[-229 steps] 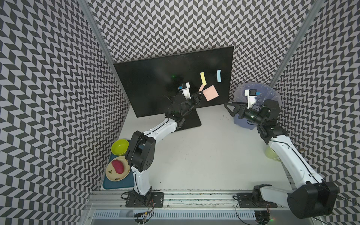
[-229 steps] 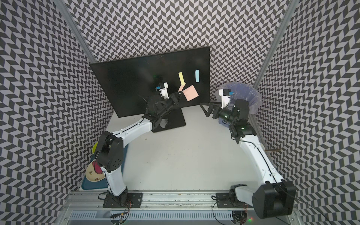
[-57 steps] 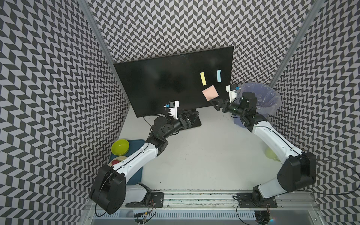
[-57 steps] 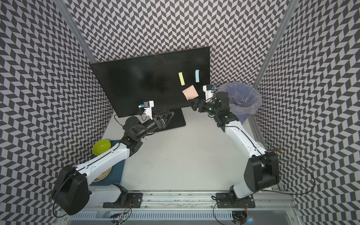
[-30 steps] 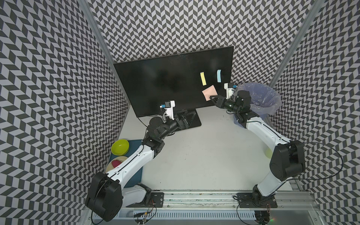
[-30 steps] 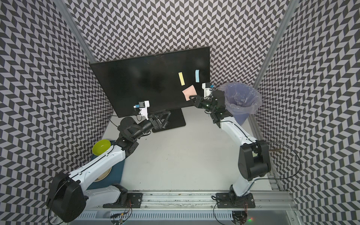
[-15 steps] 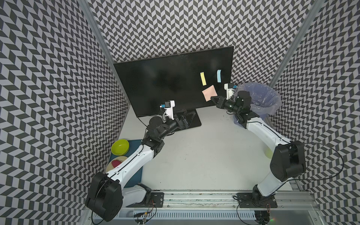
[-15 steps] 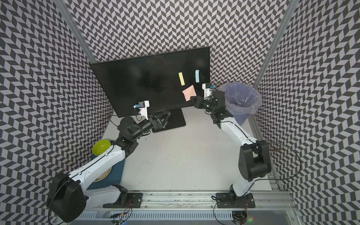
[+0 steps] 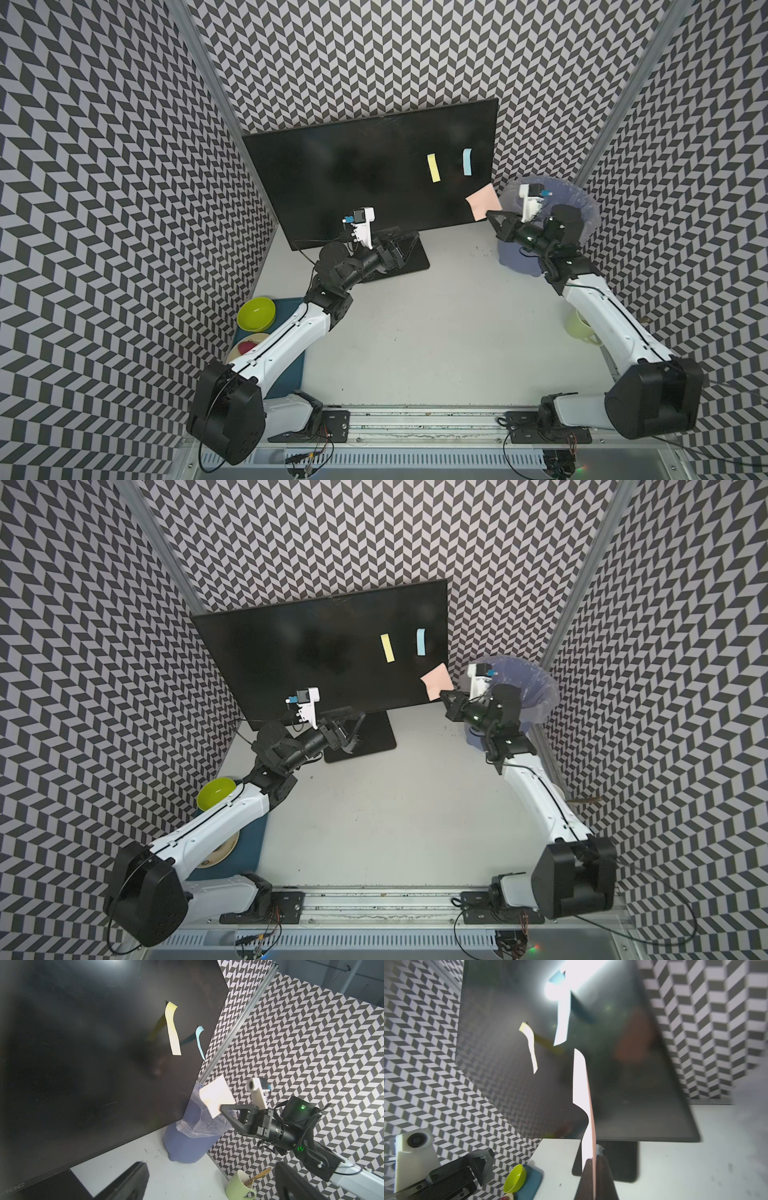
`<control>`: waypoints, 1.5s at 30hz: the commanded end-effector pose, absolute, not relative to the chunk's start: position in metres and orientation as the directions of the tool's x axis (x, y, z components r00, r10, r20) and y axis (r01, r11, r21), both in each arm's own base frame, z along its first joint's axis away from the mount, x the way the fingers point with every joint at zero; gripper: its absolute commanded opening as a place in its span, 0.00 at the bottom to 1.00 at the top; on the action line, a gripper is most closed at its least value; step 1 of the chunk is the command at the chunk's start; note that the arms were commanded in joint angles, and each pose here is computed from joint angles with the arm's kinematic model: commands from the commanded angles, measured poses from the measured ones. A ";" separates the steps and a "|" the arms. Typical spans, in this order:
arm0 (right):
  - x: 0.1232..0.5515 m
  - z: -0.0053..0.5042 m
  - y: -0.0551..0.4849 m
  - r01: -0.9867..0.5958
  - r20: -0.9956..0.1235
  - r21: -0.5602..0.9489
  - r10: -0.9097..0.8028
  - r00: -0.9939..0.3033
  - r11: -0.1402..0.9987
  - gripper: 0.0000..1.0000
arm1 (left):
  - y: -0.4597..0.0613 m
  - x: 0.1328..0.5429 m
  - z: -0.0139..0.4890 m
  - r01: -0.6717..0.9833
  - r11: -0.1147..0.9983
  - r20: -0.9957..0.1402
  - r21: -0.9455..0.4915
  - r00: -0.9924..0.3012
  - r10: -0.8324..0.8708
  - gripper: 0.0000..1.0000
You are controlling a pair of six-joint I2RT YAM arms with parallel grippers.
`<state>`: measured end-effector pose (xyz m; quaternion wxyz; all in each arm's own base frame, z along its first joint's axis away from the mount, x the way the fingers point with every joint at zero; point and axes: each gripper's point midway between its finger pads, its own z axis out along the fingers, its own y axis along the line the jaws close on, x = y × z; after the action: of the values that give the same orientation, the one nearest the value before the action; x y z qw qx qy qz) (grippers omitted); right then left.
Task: Remove the sticky note from the monitor
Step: Tear off the sticky note from the monitor, then place the sticky note in the trash bin.
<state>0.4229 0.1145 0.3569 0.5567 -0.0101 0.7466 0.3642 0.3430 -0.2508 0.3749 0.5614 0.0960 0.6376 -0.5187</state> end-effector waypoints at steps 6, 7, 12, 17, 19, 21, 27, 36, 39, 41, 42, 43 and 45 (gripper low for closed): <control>0.420 0.387 -0.009 -0.180 -0.881 0.464 0.432 -0.193 0.867 0.00 | -0.255 0.347 0.401 0.750 0.410 -0.822 -0.519 -0.307 -0.480 1.00; 0.423 0.389 -0.019 -0.148 -0.885 0.456 0.430 -0.181 0.877 0.00 | -0.255 0.348 0.402 0.750 0.410 -0.822 -0.518 -0.306 -0.480 1.00; 0.449 0.370 -0.054 -0.002 -0.897 0.393 0.383 -0.221 0.920 0.05 | -0.257 0.350 0.403 0.751 0.412 -0.825 -0.516 -0.307 -0.474 1.00; 0.466 0.358 -0.066 0.053 -0.903 0.324 0.325 -0.282 0.945 0.37 | -0.258 0.351 0.402 0.751 0.414 -0.829 -0.514 -0.311 -0.465 1.00; 0.466 0.361 -0.070 0.070 -0.908 0.307 0.314 -0.278 0.949 0.50 | -0.258 0.351 0.402 0.750 0.414 -0.829 -0.515 -0.314 -0.463 1.00; 0.465 0.368 -0.070 0.069 -0.916 0.298 0.305 -0.262 0.952 0.59 | -0.259 0.351 0.401 0.750 0.413 -0.829 -0.517 -0.316 -0.462 1.00; 0.459 0.392 -0.024 -0.136 -0.916 0.364 0.328 -0.232 0.921 0.67 | -0.261 0.353 0.402 0.752 0.406 -0.827 -0.519 -0.322 -0.460 1.00; 0.448 0.427 0.122 -0.555 -0.826 0.555 0.486 -0.284 0.619 0.75 | -0.263 0.353 0.399 0.750 0.403 -0.826 -0.524 -0.333 -0.455 1.00; 0.441 0.436 0.157 -0.634 -0.769 0.612 0.540 -0.341 0.472 0.75 | -0.261 0.352 0.399 0.749 0.412 -0.830 -0.519 -0.327 -0.451 1.00; 0.435 0.443 0.178 -0.671 -0.761 0.614 0.537 -0.365 0.415 0.75 | -0.260 0.351 0.400 0.749 0.421 -0.836 -0.512 -0.320 -0.446 1.00; 0.433 0.446 0.187 -0.686 -0.760 0.612 0.532 -0.374 0.393 0.75 | -0.259 0.350 0.401 0.749 0.425 -0.838 -0.508 -0.316 -0.445 1.00; 0.431 0.448 0.194 -0.699 -0.757 0.612 0.530 -0.382 0.369 0.75 | -0.258 0.349 0.400 0.748 0.429 -0.840 -0.506 -0.315 -0.442 1.00; 0.431 0.449 0.203 -0.706 -0.742 0.624 0.537 -0.401 0.335 0.76 | -0.257 0.349 0.400 0.747 0.432 -0.841 -0.505 -0.312 -0.443 1.00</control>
<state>0.4451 0.1875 0.4129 0.5330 -0.0393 0.6632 0.5240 0.3555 -0.2632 0.3797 0.5529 0.1115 0.6385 -0.5237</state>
